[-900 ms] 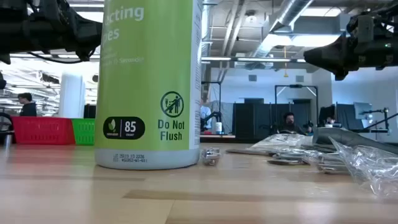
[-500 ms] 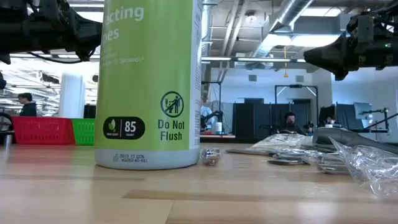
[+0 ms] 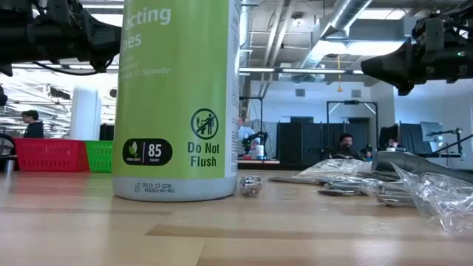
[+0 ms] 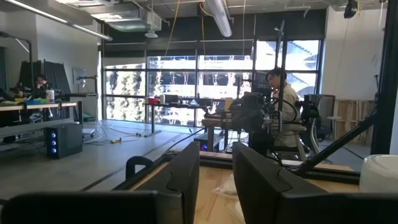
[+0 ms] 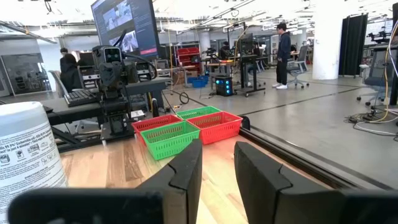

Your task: Pick & Place Travel size toiletries

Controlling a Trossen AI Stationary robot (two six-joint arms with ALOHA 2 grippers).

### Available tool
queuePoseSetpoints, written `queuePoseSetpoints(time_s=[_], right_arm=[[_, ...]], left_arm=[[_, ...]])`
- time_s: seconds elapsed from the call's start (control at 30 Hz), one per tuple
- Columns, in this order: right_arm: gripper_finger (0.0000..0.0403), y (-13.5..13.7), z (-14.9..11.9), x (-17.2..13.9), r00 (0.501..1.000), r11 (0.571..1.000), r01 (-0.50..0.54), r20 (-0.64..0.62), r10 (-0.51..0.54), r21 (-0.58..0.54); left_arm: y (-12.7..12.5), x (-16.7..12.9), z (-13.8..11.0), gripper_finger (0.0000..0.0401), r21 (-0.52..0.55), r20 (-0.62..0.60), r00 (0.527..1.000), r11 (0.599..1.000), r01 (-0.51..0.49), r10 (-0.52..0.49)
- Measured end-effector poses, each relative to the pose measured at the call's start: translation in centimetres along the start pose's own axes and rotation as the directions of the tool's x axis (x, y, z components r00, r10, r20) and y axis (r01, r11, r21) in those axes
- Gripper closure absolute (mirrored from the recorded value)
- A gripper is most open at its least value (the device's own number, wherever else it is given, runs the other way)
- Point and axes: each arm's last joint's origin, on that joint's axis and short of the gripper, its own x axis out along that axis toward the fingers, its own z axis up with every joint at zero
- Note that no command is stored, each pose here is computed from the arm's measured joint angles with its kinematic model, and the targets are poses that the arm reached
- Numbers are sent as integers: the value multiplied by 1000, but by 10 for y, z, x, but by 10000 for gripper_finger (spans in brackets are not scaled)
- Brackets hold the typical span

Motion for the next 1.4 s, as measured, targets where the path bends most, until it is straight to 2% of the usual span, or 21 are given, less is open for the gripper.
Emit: queuePoseSetpoints(time_s=[1.0,1.13,1.2,1.4], right_arm=[[316,0,0,0,1000,1000,0,0,0,0],[316,0,0,0,1000,1000,0,0,0,0],[316,0,0,0,1000,1000,0,0,0,0],[316,0,0,0,1000,1000,0,0,0,0]], left_arm=[[0,0,2,311,-5,23,1000,1000,0,1],[0,0,8,311,-91,86,996,996,13,-5],[0,0,8,311,-137,83,997,990,17,-5],[-2,4,1,311,-162,22,999,986,39,-36]])
